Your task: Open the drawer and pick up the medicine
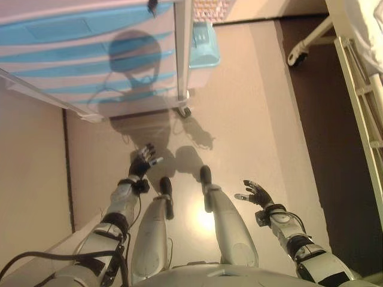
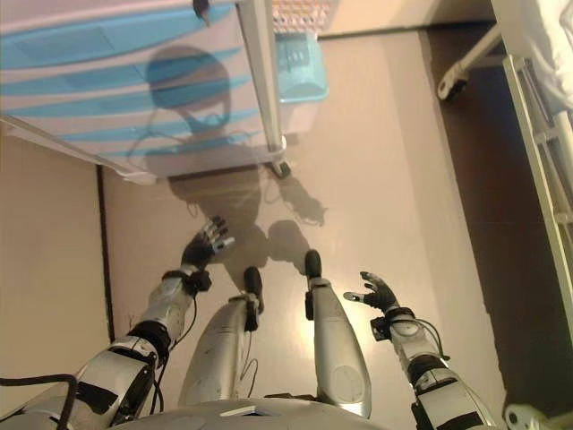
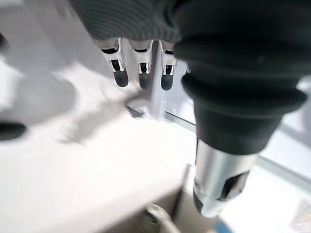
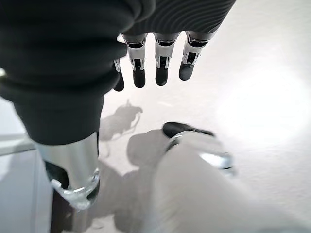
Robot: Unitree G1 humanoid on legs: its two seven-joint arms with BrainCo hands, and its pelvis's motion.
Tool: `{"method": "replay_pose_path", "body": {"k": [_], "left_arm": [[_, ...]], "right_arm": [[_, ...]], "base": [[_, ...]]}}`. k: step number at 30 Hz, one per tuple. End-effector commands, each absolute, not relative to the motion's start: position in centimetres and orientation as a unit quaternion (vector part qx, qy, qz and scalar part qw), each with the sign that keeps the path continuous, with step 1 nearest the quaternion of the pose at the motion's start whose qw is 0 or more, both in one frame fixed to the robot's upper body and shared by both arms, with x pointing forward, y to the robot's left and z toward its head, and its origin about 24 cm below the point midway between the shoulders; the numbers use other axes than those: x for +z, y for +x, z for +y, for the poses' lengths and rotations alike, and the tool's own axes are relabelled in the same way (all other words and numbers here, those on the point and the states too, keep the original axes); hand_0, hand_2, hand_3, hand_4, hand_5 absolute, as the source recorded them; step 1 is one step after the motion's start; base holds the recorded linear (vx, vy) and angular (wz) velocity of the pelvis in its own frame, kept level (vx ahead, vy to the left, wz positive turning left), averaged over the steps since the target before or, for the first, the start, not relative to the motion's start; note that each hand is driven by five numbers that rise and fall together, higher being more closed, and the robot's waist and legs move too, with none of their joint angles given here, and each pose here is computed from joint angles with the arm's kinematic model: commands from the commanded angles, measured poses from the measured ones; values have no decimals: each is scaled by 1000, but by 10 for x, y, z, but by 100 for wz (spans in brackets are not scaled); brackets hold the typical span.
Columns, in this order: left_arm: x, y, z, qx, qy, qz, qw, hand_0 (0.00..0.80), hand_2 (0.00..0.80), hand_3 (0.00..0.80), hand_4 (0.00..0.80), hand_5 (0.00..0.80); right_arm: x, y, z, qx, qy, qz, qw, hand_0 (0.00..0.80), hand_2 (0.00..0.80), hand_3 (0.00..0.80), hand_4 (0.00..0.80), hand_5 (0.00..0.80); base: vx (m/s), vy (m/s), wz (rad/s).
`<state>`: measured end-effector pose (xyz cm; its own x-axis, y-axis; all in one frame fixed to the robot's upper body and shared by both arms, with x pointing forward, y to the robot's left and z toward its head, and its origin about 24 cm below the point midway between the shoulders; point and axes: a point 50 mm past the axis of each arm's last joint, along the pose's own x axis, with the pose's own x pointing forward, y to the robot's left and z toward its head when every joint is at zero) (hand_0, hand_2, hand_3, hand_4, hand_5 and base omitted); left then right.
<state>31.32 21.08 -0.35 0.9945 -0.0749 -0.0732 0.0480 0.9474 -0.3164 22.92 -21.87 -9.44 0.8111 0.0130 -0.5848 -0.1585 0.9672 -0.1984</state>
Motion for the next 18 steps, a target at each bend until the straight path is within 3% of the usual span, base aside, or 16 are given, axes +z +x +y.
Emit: {"method": "replay_pose_path", "body": {"k": [1, 5, 18], "left_arm": [[40, 328, 238, -5, -236, -76, 969, 0, 0, 0, 0, 0], [88, 345, 247, -25, -326, -197, 924, 0, 0, 0, 0, 0], [209, 368, 257, -130, -400, -406, 812, 0, 0, 0, 0, 0]], "right_arm": [[-96, 218, -223, 49, -125, 305, 943, 0, 0, 0, 0, 0], [-98, 213, -223, 46, -126, 307, 942, 0, 0, 0, 0, 0], [-98, 208, -218, 58, -113, 286, 950, 0, 0, 0, 0, 0]], "base": [[-83, 10, -11], [-95, -11, -2], [-20, -31, -2]]}}
